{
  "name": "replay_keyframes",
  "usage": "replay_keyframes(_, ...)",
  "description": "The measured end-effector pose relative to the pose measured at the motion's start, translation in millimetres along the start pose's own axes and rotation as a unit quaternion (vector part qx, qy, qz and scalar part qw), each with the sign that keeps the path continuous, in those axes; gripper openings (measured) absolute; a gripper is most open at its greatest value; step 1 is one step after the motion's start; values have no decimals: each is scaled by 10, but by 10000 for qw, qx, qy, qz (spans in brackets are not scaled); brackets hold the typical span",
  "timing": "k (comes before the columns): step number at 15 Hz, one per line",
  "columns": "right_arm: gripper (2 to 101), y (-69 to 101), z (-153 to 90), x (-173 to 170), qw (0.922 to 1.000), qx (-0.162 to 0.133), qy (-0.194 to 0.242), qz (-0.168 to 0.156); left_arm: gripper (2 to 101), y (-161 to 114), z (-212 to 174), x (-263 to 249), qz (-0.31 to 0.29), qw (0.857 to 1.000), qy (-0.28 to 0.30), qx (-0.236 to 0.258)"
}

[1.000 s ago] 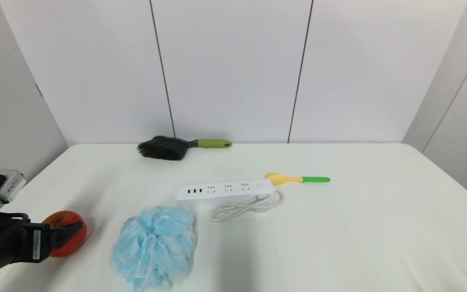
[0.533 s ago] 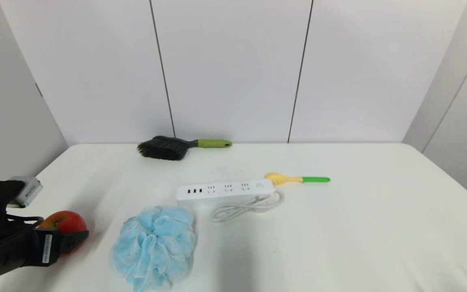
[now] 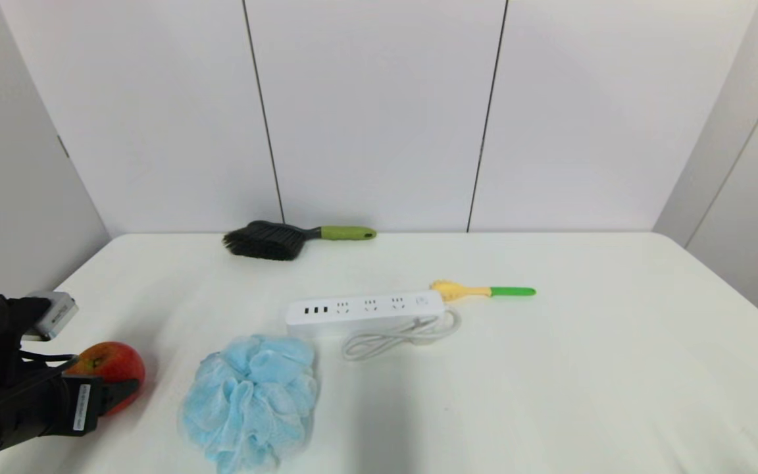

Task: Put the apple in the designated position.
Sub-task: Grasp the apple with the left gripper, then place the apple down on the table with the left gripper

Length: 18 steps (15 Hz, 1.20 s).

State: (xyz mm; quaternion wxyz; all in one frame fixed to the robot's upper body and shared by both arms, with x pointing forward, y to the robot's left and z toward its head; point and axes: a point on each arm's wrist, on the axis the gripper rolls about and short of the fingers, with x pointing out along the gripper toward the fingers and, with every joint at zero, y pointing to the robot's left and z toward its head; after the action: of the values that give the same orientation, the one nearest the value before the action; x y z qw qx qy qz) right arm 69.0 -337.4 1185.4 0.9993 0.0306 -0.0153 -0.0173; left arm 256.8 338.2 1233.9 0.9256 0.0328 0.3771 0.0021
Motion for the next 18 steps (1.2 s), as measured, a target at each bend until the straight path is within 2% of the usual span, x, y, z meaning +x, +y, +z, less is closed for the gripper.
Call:
replay_keyframes(2, 980, 0, 0, 0, 10000, 0, 2, 2, 729, 3, 79, -20, -17, 9999, -96, 56)
replay_keyframes(5, 980, 0, 0, 0, 10000, 0, 0, 2, 727, 2, 497, -111, -92, 9956, -834, 411)
replay_keyframes(7, 980, 0, 0, 0, 10000, 2, 0, 0, 726, -62, 874, -163, -365, 9870, -1384, 730)
replay_keyframes(9, 979, 0, 0, 0, 10000, 4, 0, 4, 726, -234, 1251, -130, -921, 9738, -1801, 1037)
replay_keyframes(11, 980, 0, 0, 0, 10000, 2, 2, 0, 725, -494, 1600, -28, -1445, 9581, -2095, 1317)
replay_keyframes(15, 980, 0, 0, 0, 10000, 2, 2, 2, 723, -1230, 2194, 264, -2231, 9212, -2634, 1793)
replay_keyframes(18, 980, 0, 0, 0, 10000, 0, 0, 0, 723, -1861, 2383, 501, -2727, 8950, -2877, 2047)
